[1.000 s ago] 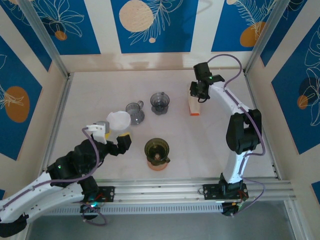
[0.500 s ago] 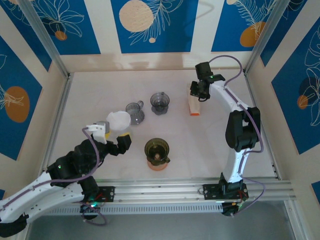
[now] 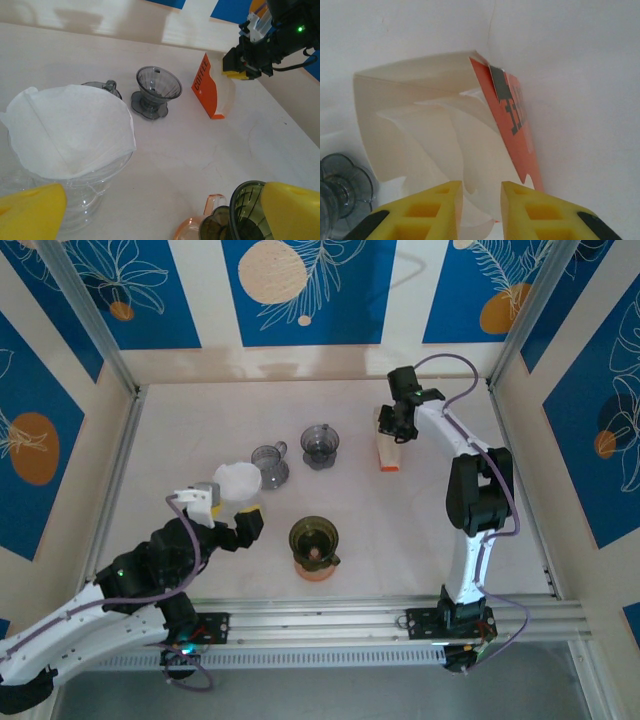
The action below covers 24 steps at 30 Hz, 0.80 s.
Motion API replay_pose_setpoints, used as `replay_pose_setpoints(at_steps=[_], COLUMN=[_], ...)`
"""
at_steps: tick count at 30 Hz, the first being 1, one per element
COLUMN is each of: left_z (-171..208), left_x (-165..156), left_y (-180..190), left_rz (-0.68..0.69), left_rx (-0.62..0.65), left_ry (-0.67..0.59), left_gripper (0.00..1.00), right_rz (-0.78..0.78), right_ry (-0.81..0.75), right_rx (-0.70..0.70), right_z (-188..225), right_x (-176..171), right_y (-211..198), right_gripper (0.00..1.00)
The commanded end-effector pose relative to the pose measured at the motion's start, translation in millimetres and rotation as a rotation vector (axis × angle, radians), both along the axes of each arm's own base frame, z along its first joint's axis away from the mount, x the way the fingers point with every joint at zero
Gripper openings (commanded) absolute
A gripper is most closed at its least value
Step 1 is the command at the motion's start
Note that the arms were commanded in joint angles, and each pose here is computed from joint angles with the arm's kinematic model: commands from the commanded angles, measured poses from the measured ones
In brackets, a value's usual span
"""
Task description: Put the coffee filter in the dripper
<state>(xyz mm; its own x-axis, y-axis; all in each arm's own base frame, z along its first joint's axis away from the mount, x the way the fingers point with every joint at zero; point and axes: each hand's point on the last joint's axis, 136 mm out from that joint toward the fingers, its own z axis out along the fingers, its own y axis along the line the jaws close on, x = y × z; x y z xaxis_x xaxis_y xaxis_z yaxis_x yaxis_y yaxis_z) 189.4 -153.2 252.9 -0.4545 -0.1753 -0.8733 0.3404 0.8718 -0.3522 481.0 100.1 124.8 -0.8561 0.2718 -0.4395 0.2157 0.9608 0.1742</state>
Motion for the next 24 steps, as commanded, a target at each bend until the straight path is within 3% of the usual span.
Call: replay_pose_setpoints(at_steps=[1,14,24], left_z=[-5,-5,-7], left_x=[-1,0,0], left_y=[-6,-8,-10], left_rz=[-0.022,-0.021,-0.027], left_rx=[0.003,0.003,0.002], left_ry=[0.017,0.016,0.02], left_gripper=[1.0,1.0,1.0], right_rz=[-0.002,0.007,-0.004], right_ry=[-0.006,-0.029,-0.083], right_rx=[-0.001,-0.038,-0.072], right_z=[4,11,36], right_x=[8,10,-4], right_y=[-2,-3,-8], right_gripper=[0.26,0.09,0.04])
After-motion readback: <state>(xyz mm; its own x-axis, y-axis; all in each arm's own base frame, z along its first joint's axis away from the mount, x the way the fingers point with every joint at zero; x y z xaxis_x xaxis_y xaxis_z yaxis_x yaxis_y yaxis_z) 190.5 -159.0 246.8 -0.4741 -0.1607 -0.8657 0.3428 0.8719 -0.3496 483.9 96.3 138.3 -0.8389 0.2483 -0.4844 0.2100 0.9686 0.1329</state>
